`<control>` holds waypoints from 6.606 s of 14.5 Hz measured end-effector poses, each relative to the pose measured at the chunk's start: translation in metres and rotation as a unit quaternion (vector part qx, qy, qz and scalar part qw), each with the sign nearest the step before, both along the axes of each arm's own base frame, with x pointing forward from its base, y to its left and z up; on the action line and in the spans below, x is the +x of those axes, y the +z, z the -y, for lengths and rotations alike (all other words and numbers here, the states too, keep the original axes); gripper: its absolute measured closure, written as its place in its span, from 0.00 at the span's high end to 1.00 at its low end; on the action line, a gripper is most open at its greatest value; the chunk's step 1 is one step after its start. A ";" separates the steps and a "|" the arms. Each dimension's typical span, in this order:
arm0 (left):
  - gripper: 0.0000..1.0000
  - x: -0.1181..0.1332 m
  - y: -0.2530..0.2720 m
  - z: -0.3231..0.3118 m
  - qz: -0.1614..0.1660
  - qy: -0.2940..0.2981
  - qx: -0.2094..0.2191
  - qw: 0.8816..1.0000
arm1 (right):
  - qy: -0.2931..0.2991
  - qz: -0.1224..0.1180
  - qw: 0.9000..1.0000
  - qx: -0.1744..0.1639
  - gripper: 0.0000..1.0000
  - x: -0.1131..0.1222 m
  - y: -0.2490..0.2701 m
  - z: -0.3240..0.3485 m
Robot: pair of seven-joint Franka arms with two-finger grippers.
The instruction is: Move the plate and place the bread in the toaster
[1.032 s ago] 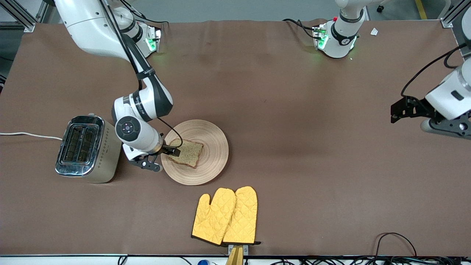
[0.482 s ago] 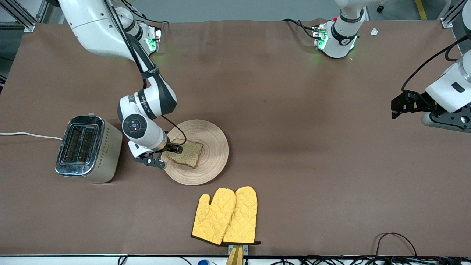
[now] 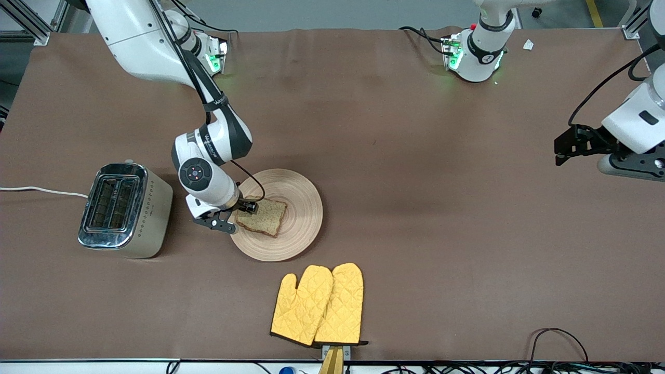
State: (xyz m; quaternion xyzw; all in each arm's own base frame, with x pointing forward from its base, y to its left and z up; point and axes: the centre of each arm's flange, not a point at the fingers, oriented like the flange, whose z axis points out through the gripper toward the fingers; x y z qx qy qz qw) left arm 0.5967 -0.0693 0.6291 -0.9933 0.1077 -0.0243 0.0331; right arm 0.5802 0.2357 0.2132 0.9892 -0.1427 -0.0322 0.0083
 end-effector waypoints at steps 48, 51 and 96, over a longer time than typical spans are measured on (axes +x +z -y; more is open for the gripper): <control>1.00 -0.019 0.007 0.000 0.000 0.085 -0.034 0.996 | 0.096 -0.150 0.840 -0.512 0.05 0.055 0.200 0.130; 1.00 -0.019 0.007 0.000 0.000 0.085 -0.034 0.996 | 0.091 -0.154 0.838 -0.516 0.05 0.057 0.188 0.133; 1.00 -0.018 0.005 -0.003 0.000 0.088 -0.034 0.996 | 0.059 -0.009 0.998 -0.001 1.00 0.009 0.407 0.262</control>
